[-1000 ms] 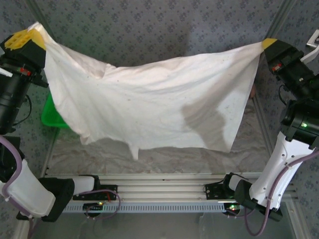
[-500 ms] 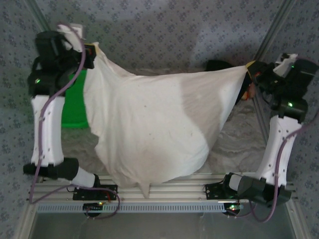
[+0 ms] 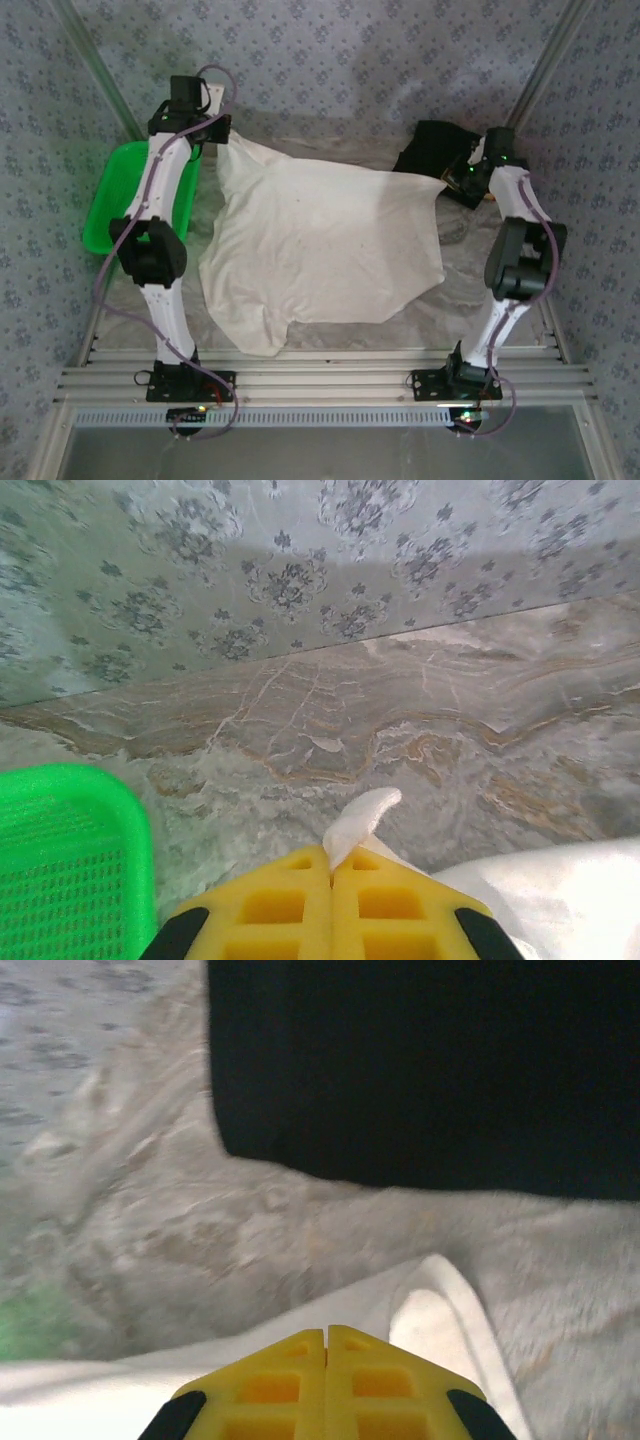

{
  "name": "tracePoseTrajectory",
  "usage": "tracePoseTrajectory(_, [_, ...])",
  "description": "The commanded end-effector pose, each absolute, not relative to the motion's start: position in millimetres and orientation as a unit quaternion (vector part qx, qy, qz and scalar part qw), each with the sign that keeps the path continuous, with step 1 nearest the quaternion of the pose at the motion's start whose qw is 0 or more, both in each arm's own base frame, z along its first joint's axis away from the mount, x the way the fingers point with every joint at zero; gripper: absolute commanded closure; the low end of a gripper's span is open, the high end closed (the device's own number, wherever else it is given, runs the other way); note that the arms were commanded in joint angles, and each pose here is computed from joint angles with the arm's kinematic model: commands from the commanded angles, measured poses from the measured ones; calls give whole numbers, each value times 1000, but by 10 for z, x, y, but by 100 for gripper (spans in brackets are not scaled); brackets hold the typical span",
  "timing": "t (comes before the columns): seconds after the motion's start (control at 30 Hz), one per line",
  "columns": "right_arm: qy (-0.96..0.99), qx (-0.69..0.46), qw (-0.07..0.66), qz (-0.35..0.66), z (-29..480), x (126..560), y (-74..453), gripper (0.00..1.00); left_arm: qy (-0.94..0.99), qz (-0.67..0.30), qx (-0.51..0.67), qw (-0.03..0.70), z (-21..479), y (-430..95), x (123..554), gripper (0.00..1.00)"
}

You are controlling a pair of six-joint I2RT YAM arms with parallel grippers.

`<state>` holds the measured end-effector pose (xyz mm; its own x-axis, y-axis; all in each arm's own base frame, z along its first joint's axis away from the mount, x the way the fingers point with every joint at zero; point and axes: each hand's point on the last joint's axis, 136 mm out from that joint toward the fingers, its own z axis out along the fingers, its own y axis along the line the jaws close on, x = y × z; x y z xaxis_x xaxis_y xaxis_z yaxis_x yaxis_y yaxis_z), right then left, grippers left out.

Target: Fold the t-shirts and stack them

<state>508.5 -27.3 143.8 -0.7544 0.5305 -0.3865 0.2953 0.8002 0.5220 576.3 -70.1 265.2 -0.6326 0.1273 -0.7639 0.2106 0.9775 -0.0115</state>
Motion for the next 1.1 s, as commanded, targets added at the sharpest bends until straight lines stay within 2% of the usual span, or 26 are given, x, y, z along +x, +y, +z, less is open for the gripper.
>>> tracePoseTrajectory(0.0, [922, 192, 287, 176, 1387, 5388, -410, 100, 894, -50, 75, 438, 2647, -674, 5997, 100])
tracePoseTrajectory(0.27, [924, 173, 305, 153, 1177, 5801, -440, 100, 896, -49, 64, 437, 2454, -698, 6196, 100])
tracePoseTrajectory(0.47, [926, 154, 314, 140, 1236, 5832, -389, 100, 892, -50, 62, 445, 2709, -691, 6080, 100])
tracePoseTrajectory(0.83, [928, 129, 326, 127, 1404, 5496, -260, 100, 888, -133, 51, 437, 3034, -921, 5553, 100])
tracePoseTrajectory(1.07, [926, 142, 326, 129, 1423, 5083, -198, 100, 906, -147, 2, 396, 2625, -808, 5023, 100])
